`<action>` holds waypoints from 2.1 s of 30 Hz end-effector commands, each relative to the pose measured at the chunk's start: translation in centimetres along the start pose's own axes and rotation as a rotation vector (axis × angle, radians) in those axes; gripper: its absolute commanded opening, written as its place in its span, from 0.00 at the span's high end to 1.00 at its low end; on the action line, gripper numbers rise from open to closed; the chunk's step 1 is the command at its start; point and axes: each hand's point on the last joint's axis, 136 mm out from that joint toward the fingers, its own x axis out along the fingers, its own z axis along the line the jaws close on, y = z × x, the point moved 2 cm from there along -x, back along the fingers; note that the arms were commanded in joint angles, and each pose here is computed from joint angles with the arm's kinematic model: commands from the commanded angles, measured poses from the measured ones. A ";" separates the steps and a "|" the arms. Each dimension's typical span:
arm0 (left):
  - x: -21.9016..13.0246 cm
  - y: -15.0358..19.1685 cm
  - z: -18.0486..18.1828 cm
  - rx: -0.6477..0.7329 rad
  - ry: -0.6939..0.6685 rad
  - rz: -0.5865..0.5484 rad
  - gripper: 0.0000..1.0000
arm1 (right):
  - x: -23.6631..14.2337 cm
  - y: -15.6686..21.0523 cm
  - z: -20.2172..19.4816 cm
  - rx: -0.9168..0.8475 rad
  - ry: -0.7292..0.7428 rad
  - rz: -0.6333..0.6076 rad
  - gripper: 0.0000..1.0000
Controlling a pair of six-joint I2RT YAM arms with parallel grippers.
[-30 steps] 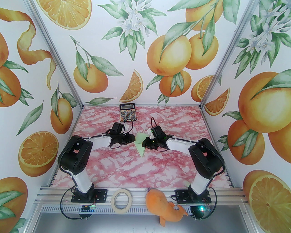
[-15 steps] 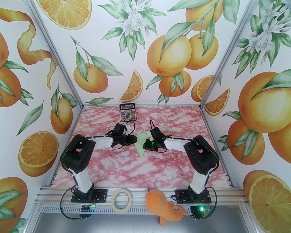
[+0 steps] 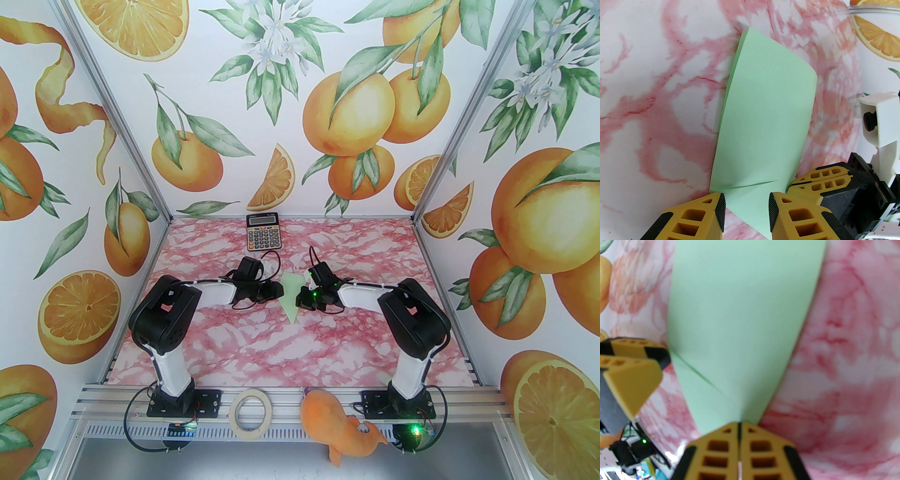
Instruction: Fold a paper plane with a square sheet of paper (fold left side to right side)
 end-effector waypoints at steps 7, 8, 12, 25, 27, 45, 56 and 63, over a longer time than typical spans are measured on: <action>-1.2 -1.1 0.0 0.040 -0.056 -0.057 0.61 | 0.7 0.3 -2.0 0.016 0.077 0.008 1.00; -1.0 -1.1 -0.1 0.041 -0.047 -0.047 0.61 | 0.7 0.4 -2.1 0.017 0.078 0.008 1.00; 0.0 -1.1 -0.5 0.039 -0.023 -0.026 0.61 | 0.7 0.4 -2.1 0.018 0.074 0.008 1.00; 0.7 -1.4 -2.4 0.056 0.059 -0.008 0.62 | 0.9 0.7 -2.2 0.023 0.071 0.013 1.00; 0.6 -1.4 -2.6 0.054 0.068 -0.010 0.62 | 0.9 0.7 -2.2 0.023 0.071 0.013 1.00; -0.3 -1.3 -3.7 0.076 0.082 -0.018 0.64 | 0.4 0.4 -1.7 0.015 0.065 0.001 1.00; 1.6 1.5 -3.6 0.083 0.080 0.053 0.72 | 0.1 -0.2 -1.3 0.001 0.055 -0.005 1.00; 2.2 2.6 -1.1 0.004 -0.011 0.053 0.77 | -1.9 -1.6 0.8 -0.019 -0.003 -0.066 0.95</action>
